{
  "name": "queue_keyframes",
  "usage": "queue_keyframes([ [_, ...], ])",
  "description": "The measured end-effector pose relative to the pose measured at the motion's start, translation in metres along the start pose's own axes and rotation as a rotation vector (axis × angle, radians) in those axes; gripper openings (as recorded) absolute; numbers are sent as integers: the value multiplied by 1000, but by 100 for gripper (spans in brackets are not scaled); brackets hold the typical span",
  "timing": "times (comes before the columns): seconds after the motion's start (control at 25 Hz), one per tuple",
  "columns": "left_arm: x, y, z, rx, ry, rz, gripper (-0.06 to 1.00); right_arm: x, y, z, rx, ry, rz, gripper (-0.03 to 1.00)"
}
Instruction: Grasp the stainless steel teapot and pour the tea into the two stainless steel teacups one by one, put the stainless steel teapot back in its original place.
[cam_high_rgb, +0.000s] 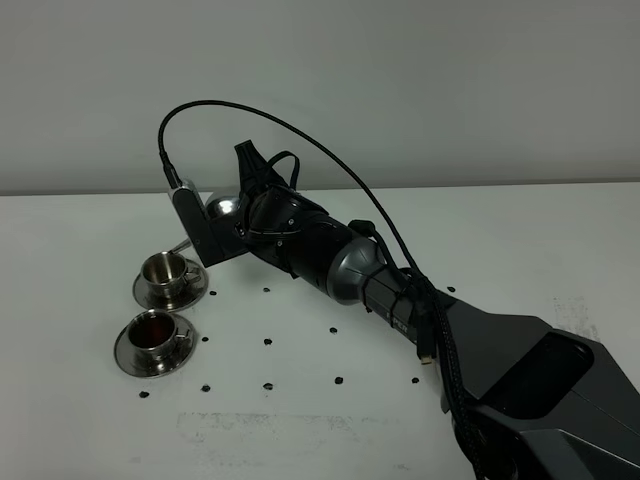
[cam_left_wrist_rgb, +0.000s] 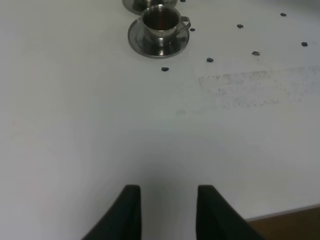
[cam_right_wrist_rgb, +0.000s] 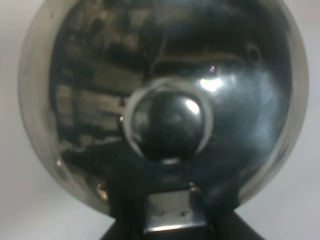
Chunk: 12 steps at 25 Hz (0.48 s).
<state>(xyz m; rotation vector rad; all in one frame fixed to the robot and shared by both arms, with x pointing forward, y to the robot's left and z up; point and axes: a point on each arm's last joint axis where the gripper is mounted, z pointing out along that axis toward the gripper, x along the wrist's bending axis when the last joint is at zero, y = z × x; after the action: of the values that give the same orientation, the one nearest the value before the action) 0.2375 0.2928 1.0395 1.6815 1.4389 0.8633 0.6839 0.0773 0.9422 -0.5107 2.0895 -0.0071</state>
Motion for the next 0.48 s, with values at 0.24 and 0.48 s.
queue_keyframes([
  [0.24, 0, 0, 0, 0, 0, 0, 30, -1, 1, -1, 6, -16, -22, 19],
  [0.48, 0, 0, 0, 0, 0, 0, 30, -3, 0, -1, 15, -30, -45, 19],
])
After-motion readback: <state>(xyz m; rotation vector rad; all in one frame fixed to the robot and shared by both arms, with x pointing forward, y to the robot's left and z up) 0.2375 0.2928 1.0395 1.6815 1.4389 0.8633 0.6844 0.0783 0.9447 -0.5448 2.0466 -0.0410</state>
